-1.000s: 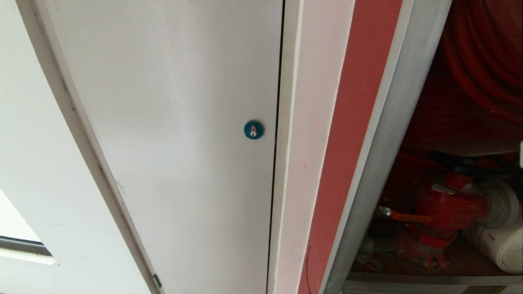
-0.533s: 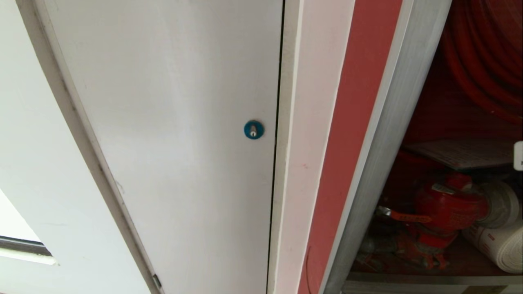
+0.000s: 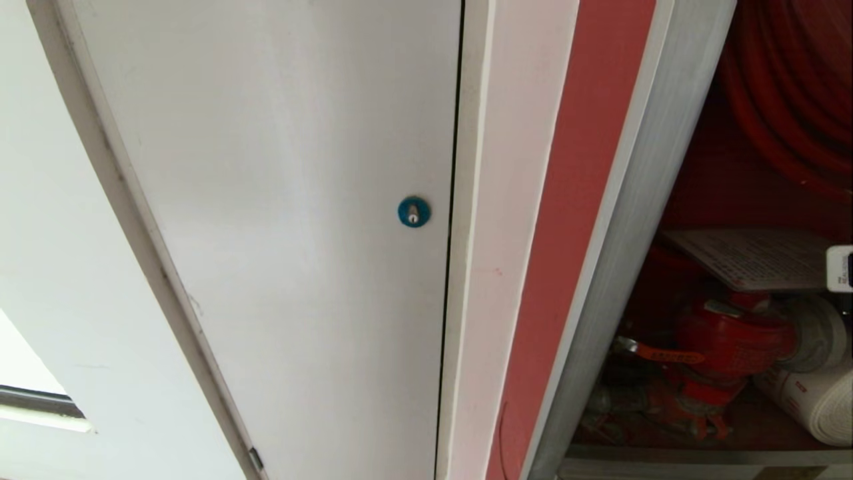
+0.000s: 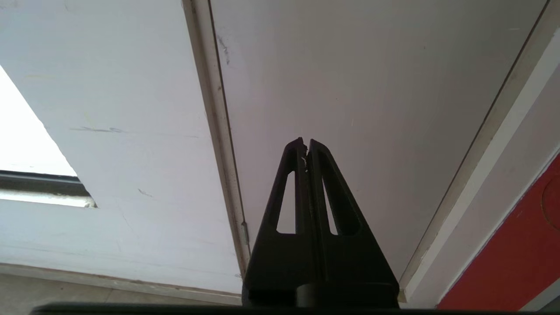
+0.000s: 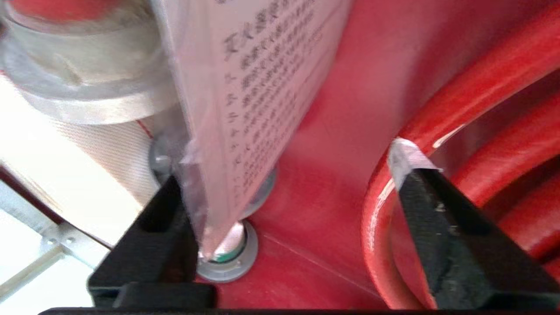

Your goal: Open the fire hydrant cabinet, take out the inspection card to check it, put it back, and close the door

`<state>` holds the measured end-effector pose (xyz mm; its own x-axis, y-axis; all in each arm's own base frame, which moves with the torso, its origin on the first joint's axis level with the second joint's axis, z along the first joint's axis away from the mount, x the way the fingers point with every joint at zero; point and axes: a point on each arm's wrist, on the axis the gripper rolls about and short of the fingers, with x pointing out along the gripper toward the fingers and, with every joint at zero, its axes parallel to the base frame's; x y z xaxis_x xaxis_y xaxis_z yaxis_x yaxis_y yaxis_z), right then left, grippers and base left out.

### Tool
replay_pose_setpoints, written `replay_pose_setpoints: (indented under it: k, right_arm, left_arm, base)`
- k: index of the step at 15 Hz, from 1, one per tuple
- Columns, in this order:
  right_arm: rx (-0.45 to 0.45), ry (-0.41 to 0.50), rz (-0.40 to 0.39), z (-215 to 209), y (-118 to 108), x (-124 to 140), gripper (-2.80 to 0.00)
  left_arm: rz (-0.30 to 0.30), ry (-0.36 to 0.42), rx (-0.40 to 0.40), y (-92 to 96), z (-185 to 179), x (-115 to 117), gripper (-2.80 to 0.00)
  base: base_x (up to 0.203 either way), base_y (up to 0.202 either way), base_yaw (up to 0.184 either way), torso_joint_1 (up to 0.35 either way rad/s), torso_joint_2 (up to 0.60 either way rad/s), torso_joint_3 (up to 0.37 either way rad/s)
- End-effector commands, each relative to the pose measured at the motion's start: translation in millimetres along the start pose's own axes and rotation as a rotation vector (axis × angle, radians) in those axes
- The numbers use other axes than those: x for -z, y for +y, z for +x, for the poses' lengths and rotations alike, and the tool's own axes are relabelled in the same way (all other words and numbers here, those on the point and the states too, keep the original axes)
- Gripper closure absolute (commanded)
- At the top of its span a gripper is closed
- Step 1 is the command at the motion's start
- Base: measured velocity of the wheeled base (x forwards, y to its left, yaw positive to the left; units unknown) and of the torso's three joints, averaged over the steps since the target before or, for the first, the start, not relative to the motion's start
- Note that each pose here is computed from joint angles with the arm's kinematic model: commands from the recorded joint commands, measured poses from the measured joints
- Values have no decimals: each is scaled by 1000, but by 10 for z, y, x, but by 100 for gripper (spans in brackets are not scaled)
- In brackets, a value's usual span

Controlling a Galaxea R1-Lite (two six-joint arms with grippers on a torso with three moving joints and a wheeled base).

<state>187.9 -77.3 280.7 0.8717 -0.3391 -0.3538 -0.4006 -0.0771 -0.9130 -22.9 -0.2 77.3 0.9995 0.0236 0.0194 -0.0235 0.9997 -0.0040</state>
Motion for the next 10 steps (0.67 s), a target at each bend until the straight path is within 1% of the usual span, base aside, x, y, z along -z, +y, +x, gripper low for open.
replay_pose_setpoints:
  k: [1,6,10]
  right_arm:
    - [-20,-3,-9,27,48,-10,-280]
    - [-33,-20,-9,-83,183,-49,-280]
    - [5,-14,-10,-382,292,-80,-280]
  left_arm:
    - [-1,7,-1,0,5,17,0]
    - [-1,7,-1,0,5,17,0]
    - [-1,7,-1,0,5,17,0]
  base:
    - [0,0,0,0,0,0]
    - [0,0,0,0,0,0]
    - [0,0,0,0,0,0]
